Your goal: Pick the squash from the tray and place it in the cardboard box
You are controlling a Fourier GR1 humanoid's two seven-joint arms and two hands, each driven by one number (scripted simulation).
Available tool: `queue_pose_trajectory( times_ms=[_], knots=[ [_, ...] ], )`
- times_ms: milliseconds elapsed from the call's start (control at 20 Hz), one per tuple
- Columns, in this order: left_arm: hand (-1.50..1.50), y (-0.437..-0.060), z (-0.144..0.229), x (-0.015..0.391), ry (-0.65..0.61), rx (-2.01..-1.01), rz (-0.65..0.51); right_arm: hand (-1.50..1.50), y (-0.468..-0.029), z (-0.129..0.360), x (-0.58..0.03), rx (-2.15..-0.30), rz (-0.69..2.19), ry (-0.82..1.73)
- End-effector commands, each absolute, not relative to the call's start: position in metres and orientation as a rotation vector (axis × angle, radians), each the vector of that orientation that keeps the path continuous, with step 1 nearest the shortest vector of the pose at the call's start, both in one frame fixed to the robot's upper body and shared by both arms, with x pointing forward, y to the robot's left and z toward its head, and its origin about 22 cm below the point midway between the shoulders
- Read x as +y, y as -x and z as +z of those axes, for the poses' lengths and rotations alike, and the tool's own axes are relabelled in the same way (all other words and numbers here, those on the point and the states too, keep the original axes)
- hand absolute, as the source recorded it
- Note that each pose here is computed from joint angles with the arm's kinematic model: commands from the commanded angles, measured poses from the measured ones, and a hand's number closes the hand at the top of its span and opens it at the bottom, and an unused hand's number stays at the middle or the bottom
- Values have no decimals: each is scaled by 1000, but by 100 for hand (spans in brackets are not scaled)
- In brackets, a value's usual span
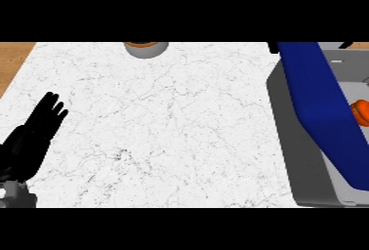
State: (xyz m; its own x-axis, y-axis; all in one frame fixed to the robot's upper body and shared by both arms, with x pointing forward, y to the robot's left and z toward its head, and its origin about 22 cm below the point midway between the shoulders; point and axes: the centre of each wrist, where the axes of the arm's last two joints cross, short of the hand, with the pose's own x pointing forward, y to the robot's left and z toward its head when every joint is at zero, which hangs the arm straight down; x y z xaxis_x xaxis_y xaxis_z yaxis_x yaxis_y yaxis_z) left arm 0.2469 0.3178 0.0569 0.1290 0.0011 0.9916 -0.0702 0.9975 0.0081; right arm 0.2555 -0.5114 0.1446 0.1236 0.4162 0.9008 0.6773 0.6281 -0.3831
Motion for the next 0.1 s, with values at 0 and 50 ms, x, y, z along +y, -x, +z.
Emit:
queue_pose_trajectory(
  times_ms=[0,50],
  knots=[
    [0,-254,48,316,-63,-1432,39,-150,-242,129,-525,-1508,-217,965],
    [0,-249,43,319,-62,-1451,72,-150,-229,133,-528,-1509,-216,975]
  ],
)
